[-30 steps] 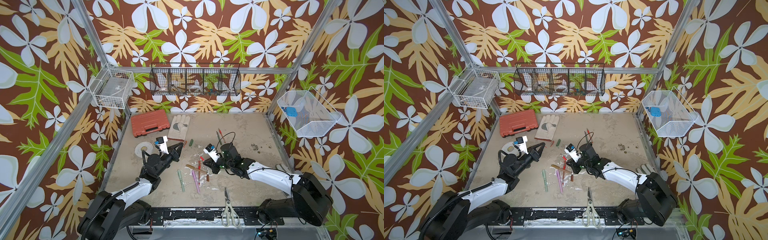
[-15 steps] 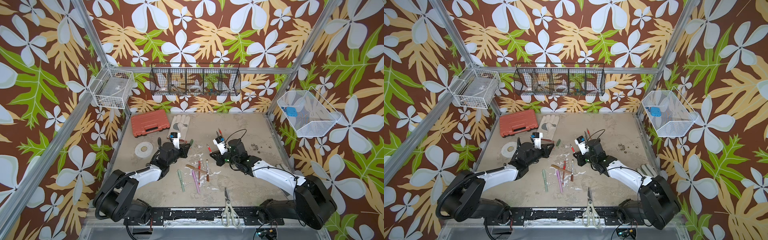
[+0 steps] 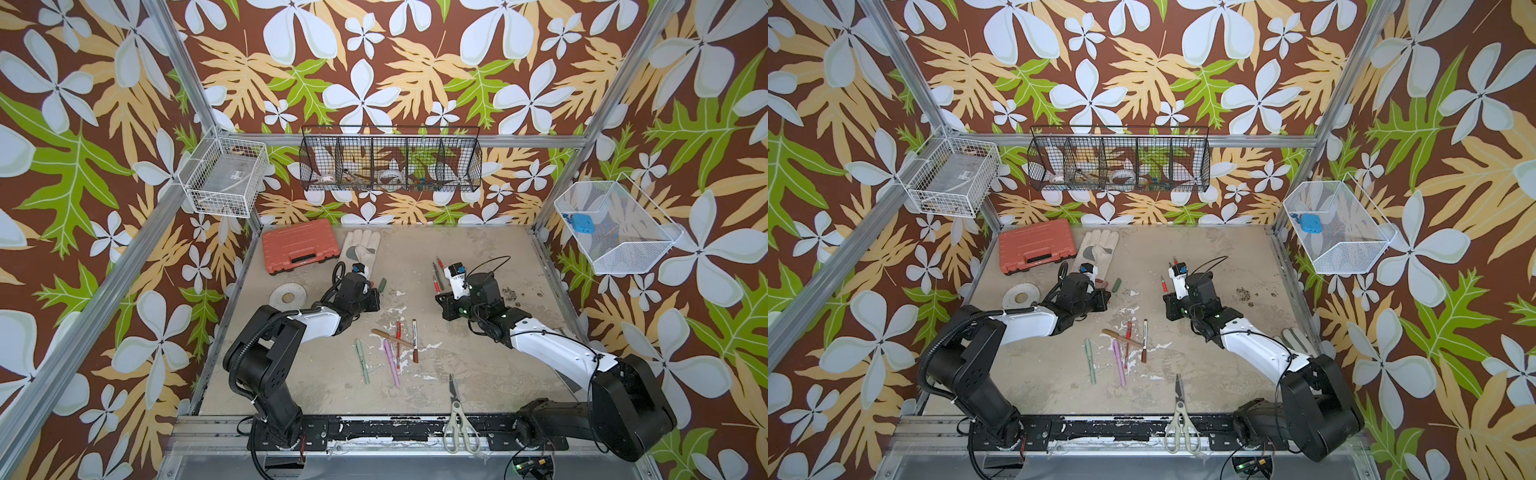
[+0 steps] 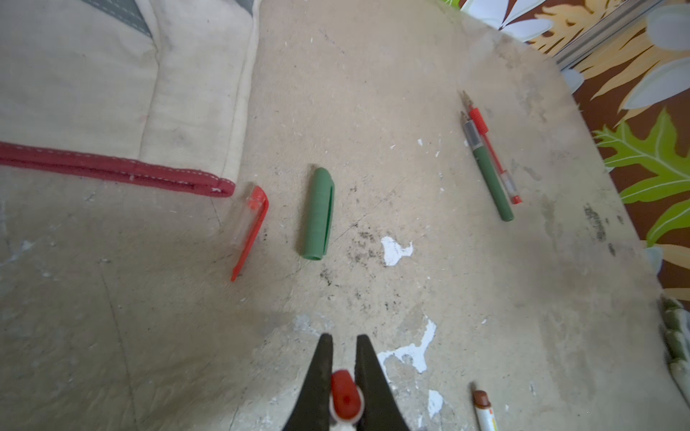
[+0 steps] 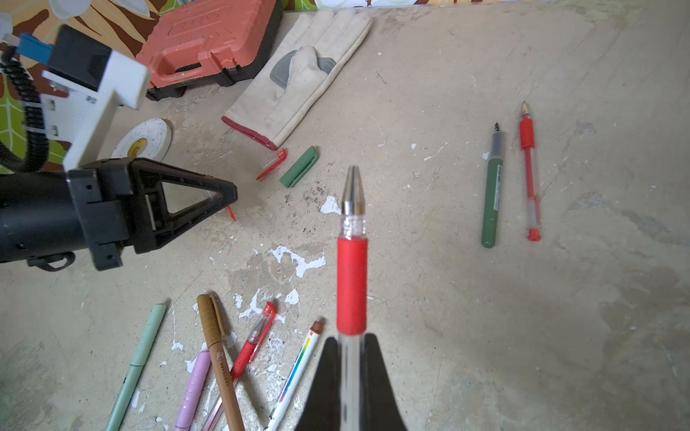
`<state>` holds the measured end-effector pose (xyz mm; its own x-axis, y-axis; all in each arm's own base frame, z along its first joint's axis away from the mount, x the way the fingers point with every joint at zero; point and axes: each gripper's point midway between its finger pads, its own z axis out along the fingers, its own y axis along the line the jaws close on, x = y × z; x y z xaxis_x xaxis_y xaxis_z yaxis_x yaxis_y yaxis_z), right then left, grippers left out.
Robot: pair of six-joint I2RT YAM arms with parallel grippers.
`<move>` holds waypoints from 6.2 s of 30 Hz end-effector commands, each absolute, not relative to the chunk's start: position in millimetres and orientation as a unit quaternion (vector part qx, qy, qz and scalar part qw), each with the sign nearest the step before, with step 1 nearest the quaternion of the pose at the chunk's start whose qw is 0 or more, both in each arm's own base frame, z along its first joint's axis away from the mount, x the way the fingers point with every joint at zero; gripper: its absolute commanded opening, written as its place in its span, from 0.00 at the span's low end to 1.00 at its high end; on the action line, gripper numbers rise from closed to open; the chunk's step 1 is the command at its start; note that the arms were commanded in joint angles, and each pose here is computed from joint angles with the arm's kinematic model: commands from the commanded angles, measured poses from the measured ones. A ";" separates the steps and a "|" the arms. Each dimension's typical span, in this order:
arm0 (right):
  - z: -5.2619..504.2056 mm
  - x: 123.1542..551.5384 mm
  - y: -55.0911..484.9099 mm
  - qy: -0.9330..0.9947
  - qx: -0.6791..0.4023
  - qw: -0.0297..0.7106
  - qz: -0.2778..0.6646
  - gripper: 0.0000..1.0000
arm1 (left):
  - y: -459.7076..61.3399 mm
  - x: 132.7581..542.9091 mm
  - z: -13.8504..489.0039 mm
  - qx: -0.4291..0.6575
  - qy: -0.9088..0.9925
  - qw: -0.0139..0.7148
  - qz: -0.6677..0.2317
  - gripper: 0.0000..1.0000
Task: Remove pen caps from pens
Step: Place the pen cap at the center of the table, then place the pen at the top-right of the table, then pick up the pen from the center of the table.
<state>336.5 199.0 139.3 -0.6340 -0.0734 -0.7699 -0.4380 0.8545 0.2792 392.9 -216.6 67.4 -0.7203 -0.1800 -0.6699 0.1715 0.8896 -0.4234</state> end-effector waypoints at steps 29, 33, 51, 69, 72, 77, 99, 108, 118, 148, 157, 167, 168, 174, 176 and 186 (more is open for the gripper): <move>139.6 340.2 189.6 0.874 -0.134 0.402 0.237 0.00 | -210.0 412.4 24.9 0.005 0.924 0.344 -0.169 0.05; 138.6 339.6 192.2 0.873 -0.137 0.399 0.243 0.00 | -207.5 413.1 24.4 0.003 0.924 0.344 -0.166 0.10; 139.2 341.8 185.5 0.878 -0.126 0.403 0.227 0.00 | -201.6 412.8 49.2 -0.003 0.909 0.379 -0.174 0.34; 104.7 422.6 152.6 0.922 -0.075 0.359 0.123 0.00 | -193.0 331.3 173.1 0.044 0.763 0.557 -0.327 0.36; 92.3 439.6 145.3 0.933 -0.074 0.338 0.099 0.00 | -196.5 326.7 178.9 0.057 0.755 0.560 -0.337 0.36; 78.8 464.1 135.1 0.943 -0.077 0.319 0.056 0.00 | -203.5 326.8 176.5 0.067 0.757 0.551 -0.345 0.35; 33.6 513.3 107.0 0.963 -0.065 0.262 0.012 0.04 | -202.9 330.8 173.6 0.067 0.768 0.546 -0.328 0.35; 27.9 513.4 109.9 0.964 -0.064 0.258 0.020 0.11 | -196.0 335.6 169.3 0.052 0.779 0.544 -0.306 0.34; 21.8 511.1 110.0 0.967 -0.064 0.246 0.025 0.21 | -189.6 335.8 172.4 0.042 0.780 0.551 -0.294 0.34; 152.2 352.0 203.9 0.907 -0.137 0.370 0.146 0.35 | -241.7 310.6 182.0 0.103 0.780 0.502 -0.359 0.35; 125.1 295.6 259.9 0.892 -0.282 0.321 0.148 0.33 | -228.3 321.0 167.6 0.065 0.813 0.487 -0.312 0.35; 96.1 264.5 290.0 0.872 -0.373 0.269 0.168 0.41 | -216.6 310.1 140.6 0.011 0.865 0.404 -0.297 0.35; 91.9 262.1 292.1 0.872 -0.380 0.264 0.162 0.42 | -215.9 308.8 139.7 0.009 0.865 0.400 -0.302 0.35; 71.6 253.3 298.7 0.873 -0.405 0.234 0.138 0.41 | -205.7 306.1 131.9 -0.010 0.861 0.388 -0.328 0.35; 66.3 251.1 299.8 0.873 -0.411 0.223 0.135 0.41 | -205.1 306.1 131.8 -0.009 0.860 0.391 -0.327 0.35; 40.7 243.1 306.7 0.872 -0.444 0.182 0.101 0.39 | -207.1 307.0 131.1 -0.004 0.860 0.389 -0.331 0.35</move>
